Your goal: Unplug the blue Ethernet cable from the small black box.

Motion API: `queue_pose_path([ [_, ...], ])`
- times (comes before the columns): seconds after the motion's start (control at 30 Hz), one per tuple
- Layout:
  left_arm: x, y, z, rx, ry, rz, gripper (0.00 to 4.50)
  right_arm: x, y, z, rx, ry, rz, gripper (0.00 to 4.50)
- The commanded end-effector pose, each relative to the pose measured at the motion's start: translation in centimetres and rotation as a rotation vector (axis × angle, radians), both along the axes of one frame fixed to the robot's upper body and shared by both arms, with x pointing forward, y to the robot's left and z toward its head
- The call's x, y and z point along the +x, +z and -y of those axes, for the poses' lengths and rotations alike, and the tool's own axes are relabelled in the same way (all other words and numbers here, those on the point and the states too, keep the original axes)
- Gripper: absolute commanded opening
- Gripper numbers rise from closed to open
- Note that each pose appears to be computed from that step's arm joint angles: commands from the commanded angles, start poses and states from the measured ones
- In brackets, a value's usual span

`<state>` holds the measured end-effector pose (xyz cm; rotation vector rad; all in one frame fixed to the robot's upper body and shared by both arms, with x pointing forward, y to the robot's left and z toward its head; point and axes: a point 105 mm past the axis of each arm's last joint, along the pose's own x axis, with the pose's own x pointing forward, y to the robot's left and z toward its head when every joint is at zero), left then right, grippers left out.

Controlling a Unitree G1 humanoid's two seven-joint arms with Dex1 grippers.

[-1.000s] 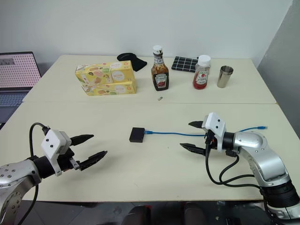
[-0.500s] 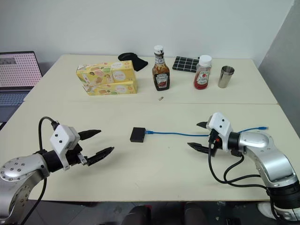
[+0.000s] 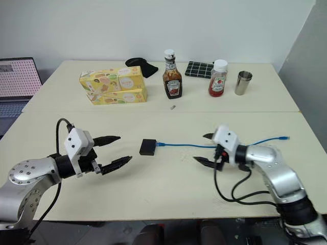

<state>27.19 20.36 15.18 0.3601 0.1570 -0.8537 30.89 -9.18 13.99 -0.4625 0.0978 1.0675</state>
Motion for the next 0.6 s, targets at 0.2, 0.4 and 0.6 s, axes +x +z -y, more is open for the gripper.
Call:
queue_pose_path([
  [0.2,0.0,0.8,-1.2,0.089,-0.049,0.013,4.47,3.7,-1.0,-6.1,-0.040,0.062,0.044,4.50],
  [0.4,-0.1,0.8,-1.6,0.104,-0.055,0.013,4.47,5.0,-2.5,-8.8,-0.086,0.100,0.017,4.50],
  [0.6,-0.7,0.3,-1.6,0.124,-0.058,-0.002,4.50,6.6,-3.8,-10.2,-0.166,0.115,0.042,4.16],
])
